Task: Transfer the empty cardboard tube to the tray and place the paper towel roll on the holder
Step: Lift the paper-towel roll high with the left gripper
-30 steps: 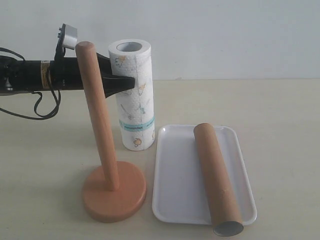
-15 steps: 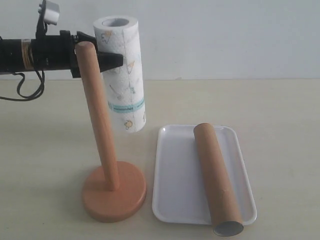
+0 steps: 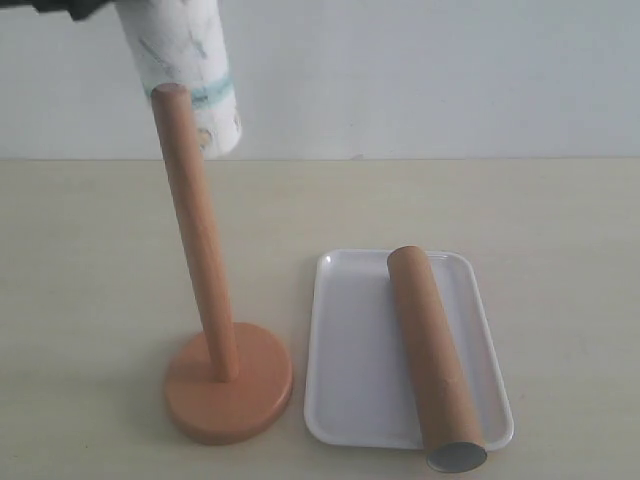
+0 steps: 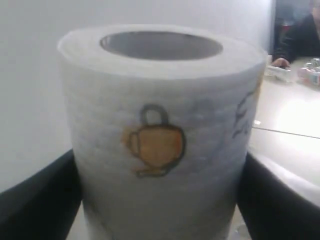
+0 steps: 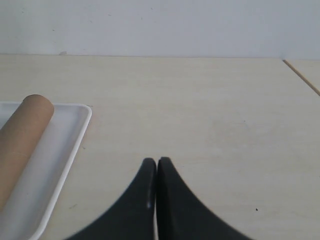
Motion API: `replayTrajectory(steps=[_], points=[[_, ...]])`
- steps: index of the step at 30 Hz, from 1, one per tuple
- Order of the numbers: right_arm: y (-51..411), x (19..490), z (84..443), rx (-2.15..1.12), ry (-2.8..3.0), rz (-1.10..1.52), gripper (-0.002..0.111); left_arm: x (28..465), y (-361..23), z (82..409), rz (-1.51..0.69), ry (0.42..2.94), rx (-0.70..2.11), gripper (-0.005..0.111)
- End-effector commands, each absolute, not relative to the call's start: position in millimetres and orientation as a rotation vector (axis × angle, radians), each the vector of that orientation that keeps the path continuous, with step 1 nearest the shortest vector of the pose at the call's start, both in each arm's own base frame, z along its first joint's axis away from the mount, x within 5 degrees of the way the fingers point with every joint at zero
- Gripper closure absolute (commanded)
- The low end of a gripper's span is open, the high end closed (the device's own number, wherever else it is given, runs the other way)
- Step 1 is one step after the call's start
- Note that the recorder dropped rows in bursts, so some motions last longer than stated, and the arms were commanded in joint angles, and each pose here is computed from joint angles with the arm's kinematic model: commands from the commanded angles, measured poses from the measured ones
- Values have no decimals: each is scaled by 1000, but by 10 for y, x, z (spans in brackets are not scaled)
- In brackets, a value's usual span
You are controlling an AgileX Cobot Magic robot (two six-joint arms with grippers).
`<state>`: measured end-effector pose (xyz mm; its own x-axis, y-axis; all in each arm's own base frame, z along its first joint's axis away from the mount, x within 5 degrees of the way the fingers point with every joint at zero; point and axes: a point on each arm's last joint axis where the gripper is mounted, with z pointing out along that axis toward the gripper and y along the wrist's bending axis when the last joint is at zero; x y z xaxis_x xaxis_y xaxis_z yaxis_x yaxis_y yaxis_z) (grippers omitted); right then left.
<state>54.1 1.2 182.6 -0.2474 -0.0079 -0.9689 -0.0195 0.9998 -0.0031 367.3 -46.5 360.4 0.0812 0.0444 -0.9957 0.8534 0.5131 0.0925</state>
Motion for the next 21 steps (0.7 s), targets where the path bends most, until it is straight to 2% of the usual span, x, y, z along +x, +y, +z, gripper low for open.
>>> replayTrajectory(steps=[1,4,7,16,21], points=[[11,539,1840,-18,1807,9,109,3324,-131,4148,-659,1307,749,103],[11,539,1840,-18,1807,9,109,2990,66,4490,-653,1312,637,103],[11,539,1840,-18,1807,9,109,2728,67,4705,-658,1301,602,103],[11,539,1840,-18,1807,9,109,2059,-179,5111,-703,1392,598,103],[11,539,1840,-18,1807,9,109,1806,-302,5222,-786,1340,640,103]])
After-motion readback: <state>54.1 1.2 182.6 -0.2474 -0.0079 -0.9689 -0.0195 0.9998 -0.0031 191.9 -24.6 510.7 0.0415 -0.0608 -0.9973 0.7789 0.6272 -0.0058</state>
